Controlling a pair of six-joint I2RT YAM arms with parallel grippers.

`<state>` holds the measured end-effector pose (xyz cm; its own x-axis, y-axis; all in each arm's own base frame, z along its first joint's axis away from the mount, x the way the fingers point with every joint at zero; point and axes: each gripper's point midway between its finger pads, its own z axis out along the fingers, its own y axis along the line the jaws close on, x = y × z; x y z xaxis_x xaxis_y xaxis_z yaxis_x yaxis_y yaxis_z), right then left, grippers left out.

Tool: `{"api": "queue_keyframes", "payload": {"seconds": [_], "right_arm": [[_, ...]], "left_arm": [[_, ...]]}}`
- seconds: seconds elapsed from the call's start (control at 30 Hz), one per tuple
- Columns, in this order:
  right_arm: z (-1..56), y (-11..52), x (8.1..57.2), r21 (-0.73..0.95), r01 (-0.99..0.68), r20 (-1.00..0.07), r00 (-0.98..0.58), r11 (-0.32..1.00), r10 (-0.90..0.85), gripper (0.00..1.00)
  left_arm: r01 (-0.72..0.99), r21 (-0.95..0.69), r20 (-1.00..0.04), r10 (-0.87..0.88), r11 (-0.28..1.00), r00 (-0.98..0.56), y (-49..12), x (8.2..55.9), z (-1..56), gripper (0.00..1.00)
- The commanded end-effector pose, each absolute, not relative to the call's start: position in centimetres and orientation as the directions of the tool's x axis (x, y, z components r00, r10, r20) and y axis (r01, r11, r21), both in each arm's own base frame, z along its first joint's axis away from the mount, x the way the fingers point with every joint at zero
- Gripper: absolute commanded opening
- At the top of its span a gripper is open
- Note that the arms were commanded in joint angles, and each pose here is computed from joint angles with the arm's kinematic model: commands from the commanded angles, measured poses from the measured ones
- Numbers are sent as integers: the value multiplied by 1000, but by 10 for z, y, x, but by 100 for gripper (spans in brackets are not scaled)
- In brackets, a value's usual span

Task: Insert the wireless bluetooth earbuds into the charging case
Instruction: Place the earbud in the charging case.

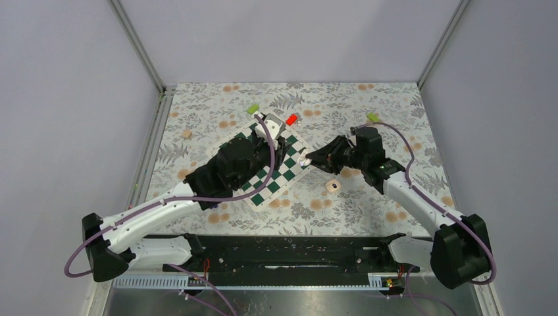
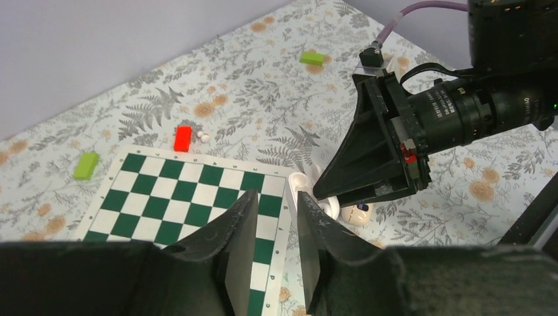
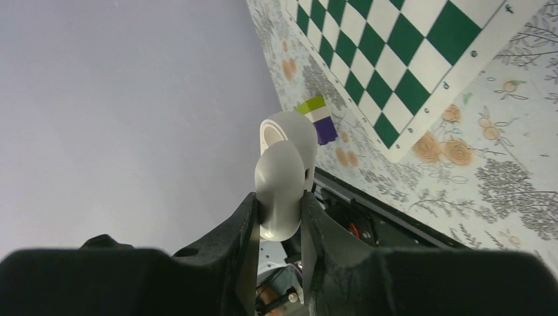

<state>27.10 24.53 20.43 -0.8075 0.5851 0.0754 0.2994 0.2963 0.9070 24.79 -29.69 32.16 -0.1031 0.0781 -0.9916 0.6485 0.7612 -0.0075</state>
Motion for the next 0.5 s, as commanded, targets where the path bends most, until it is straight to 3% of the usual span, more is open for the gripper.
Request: {"api": "queue_keyframes", "payload": {"seconds": [0.0,0.47], "right_arm": [[196,248,271,921,204,-1,-851,332,525,0],[176,251,268,904,223,16,-871,365,492,0]], "left_arm": [[660,-73,-987,43,748,-158,-303,243,325,30],[740,-187,-916,157,646,-369,-349,227,264,38]]}}
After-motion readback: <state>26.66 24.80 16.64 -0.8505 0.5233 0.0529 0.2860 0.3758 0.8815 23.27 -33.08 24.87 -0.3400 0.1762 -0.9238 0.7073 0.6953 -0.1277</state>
